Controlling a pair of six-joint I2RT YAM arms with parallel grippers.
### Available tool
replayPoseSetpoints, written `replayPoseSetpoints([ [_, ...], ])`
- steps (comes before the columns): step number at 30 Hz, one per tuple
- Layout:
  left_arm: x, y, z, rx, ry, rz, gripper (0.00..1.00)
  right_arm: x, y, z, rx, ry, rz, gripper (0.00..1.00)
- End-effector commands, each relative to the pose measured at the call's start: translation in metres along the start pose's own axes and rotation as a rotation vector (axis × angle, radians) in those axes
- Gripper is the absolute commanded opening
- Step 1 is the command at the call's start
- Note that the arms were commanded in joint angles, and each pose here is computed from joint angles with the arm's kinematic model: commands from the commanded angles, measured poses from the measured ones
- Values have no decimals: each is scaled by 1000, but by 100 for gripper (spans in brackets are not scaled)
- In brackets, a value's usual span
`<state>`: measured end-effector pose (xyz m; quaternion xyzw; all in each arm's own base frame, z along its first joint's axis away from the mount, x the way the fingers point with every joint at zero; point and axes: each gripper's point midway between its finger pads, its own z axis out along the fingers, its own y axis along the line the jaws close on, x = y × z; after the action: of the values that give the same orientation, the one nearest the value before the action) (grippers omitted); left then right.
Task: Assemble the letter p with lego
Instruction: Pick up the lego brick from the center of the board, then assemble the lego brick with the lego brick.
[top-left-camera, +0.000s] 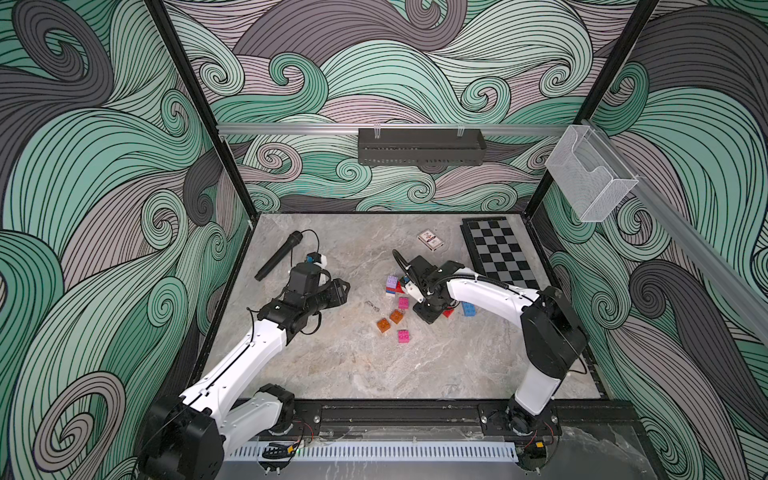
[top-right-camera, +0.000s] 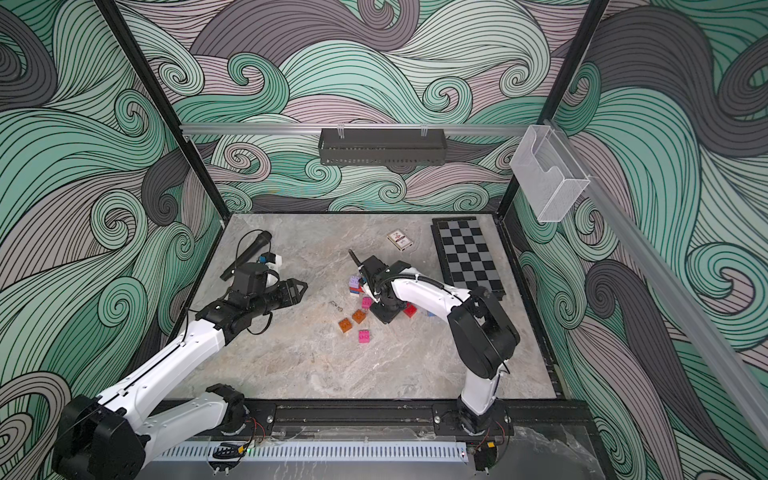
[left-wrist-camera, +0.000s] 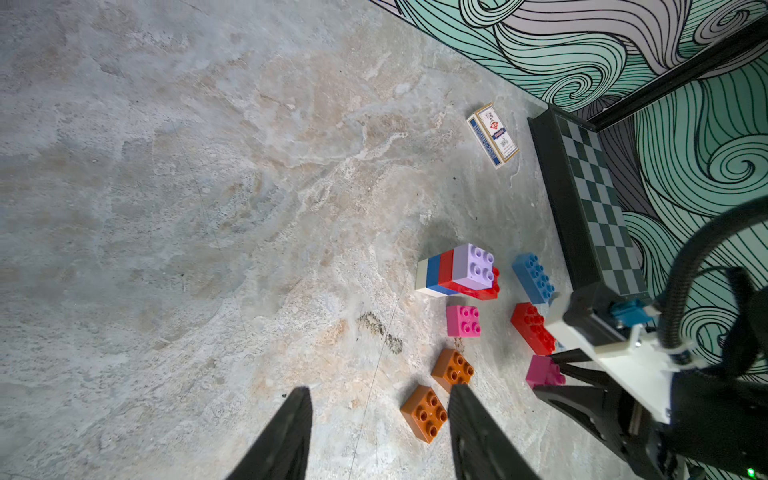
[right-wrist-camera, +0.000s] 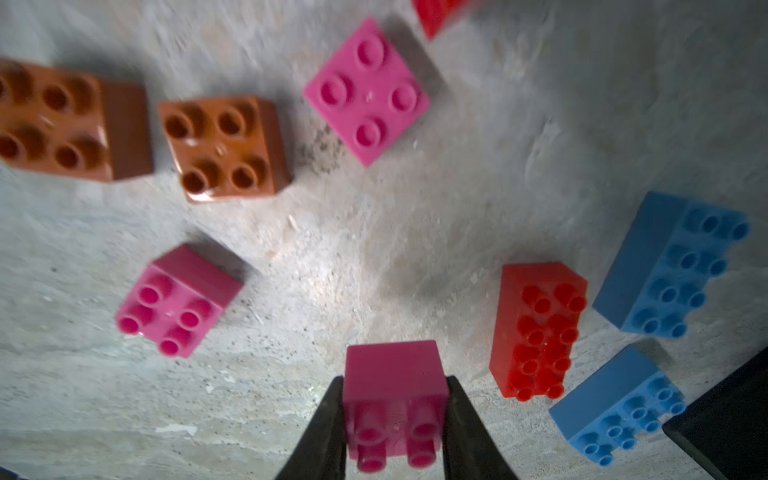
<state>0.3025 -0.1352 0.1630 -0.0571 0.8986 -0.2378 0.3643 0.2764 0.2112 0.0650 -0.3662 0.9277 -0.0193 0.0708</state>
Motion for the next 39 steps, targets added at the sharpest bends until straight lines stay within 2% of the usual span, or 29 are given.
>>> replayPoseSetpoints([
  [1,-16,-8,-5,4,-37,10,54,-14,7,-9,-30,-33,66,24],
  [14,-15,-6,-5,-6,-36,14,54,-54,17,3,-67,-56,98,23],
  [30,-14,-6,-7,-7,-32,8,54,-84,-17,16,69,-75,129,23],
  [39,-12,-14,-3,33,-7,-4,46,-93,-28,13,70,-101,133,23],
])
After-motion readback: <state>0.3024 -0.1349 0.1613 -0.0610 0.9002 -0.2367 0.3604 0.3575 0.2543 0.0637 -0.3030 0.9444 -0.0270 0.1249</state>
